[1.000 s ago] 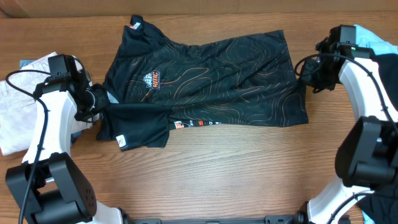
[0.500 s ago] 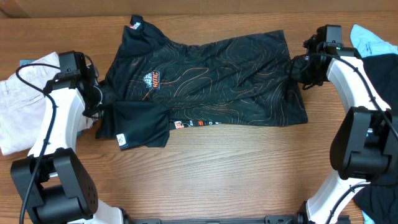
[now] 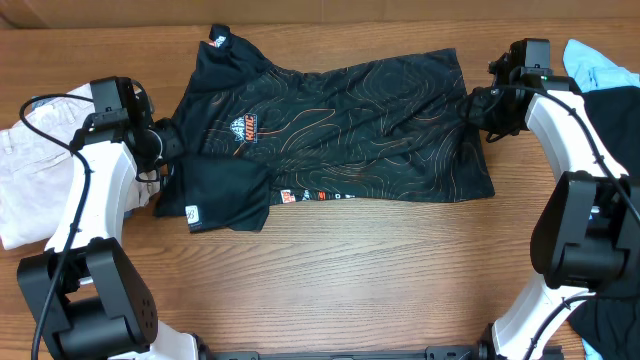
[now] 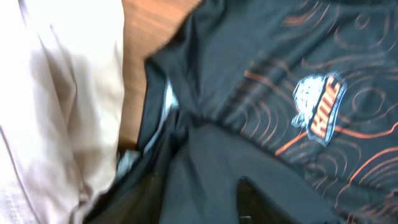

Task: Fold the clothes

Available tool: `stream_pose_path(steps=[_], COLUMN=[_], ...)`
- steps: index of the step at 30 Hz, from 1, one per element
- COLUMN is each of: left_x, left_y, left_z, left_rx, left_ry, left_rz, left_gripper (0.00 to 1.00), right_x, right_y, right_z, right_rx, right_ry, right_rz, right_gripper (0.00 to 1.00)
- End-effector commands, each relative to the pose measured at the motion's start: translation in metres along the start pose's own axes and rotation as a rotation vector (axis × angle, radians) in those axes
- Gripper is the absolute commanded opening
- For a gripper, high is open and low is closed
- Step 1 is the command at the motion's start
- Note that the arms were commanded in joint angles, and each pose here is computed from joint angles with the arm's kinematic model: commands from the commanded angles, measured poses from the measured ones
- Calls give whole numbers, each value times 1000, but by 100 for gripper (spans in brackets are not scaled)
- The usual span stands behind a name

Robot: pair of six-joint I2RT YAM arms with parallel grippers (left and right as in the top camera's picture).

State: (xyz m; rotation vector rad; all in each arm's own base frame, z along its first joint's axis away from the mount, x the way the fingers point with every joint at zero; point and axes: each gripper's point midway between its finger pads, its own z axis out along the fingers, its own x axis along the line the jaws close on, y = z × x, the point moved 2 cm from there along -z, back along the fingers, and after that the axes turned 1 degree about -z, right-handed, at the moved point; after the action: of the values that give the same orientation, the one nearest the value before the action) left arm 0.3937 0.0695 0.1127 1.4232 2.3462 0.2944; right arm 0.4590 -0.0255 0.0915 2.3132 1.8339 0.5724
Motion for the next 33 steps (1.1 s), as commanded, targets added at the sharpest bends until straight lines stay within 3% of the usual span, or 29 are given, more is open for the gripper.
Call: stream_pose_path(steps=[1,6,10,18,33], left_x=[4,14,18,12,32], left_y=[-18,-56,-74,-87,-100], left_z=[4,-1,7,30,48], left_rx=[79,242,289,258,218], left_ry=[28,73,81,46,126], left_rz=[-8,-26,-26,22,35], left_gripper=[49,49,48,38,38], right_x=[-1,-2,-6,-12,-13], right_y=[-2,-8,-26,-59,-63], right_z=[2,3,9,19,18], right_rx=[9,34,92,195,210], right_ry=[1,-3,-12,-27,-30], right_rz=[-3,1,11,30,33], right_gripper=[29,36,41,42,42])
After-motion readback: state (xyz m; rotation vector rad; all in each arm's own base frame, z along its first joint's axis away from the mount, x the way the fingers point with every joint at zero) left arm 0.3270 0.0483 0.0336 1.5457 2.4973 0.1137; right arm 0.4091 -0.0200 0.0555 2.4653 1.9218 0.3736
